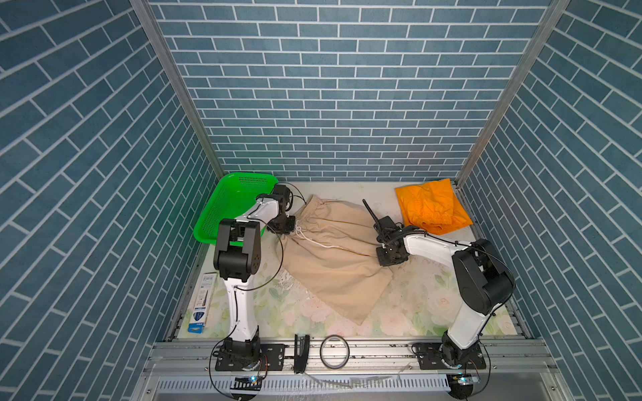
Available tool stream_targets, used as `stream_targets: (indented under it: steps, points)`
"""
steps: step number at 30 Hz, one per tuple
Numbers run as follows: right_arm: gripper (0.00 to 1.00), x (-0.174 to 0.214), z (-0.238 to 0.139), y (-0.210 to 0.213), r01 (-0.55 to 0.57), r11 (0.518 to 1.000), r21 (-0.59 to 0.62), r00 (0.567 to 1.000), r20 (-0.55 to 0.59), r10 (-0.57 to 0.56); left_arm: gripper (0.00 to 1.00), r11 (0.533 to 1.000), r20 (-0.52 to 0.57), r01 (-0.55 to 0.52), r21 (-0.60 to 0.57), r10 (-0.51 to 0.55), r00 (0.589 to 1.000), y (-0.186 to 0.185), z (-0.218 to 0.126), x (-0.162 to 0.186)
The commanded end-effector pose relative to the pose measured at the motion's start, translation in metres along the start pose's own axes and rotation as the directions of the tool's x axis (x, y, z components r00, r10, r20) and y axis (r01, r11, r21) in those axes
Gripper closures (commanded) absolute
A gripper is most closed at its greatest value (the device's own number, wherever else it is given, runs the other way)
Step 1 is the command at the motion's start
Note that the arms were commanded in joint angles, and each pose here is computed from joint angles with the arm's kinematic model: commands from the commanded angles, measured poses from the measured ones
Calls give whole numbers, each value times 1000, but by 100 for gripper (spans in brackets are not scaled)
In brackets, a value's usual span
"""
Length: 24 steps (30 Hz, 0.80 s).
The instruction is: Fold and stack the shorts
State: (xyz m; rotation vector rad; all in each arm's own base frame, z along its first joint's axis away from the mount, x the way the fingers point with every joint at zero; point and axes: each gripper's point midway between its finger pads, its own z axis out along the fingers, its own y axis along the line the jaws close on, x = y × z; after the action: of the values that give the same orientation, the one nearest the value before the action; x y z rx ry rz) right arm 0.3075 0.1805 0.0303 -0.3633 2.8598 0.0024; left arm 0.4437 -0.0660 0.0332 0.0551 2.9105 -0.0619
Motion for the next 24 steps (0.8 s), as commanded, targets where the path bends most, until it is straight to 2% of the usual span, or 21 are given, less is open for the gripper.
stream_targets:
  steps: [1, 3, 6, 8, 9, 12, 14, 16, 18, 24]
  points:
    - [63, -5, -39, 1, 12, 998, -68, 999, 52, -8, 64, 997, 86, 33, 70, -39, 996, -13, -10, -13]
    - [55, -8, -63, -2, -20, 993, -114, 993, 110, 33, 54, 995, 100, 31, 99, -41, 994, -18, -16, -15]
    - [48, -8, -93, -16, -80, 985, -155, 977, 183, 108, 50, 992, 107, 27, 124, -40, 993, -22, -25, -17]
    - [43, -7, -101, -39, -145, 982, -119, 962, 214, 168, 44, 992, 117, 26, 126, -41, 992, -22, -31, -18]
    - [41, -6, -101, -56, -188, 979, -83, 954, 221, 202, 44, 991, 125, 26, 128, -43, 991, -22, -35, -19]
    - [38, -3, -86, -98, -300, 954, -30, 932, 205, 299, 43, 988, 147, 26, 152, -48, 988, -26, -46, -19]
    - [37, -5, -76, -120, -353, 936, -10, 915, 207, 347, 35, 985, 158, 22, 171, -49, 986, -29, -51, -20]
    - [36, -12, -65, -139, -393, 920, -12, 897, 215, 386, 33, 982, 166, 12, 187, -43, 985, -32, -53, -18]
    - [35, -18, -54, -150, -413, 910, -31, 887, 212, 410, 32, 981, 161, 8, 194, -40, 986, -33, -51, -15]
    - [34, -46, -22, -153, -392, 915, -96, 896, 185, 403, 32, 972, 147, 1, 234, -37, 988, -39, -44, 0]
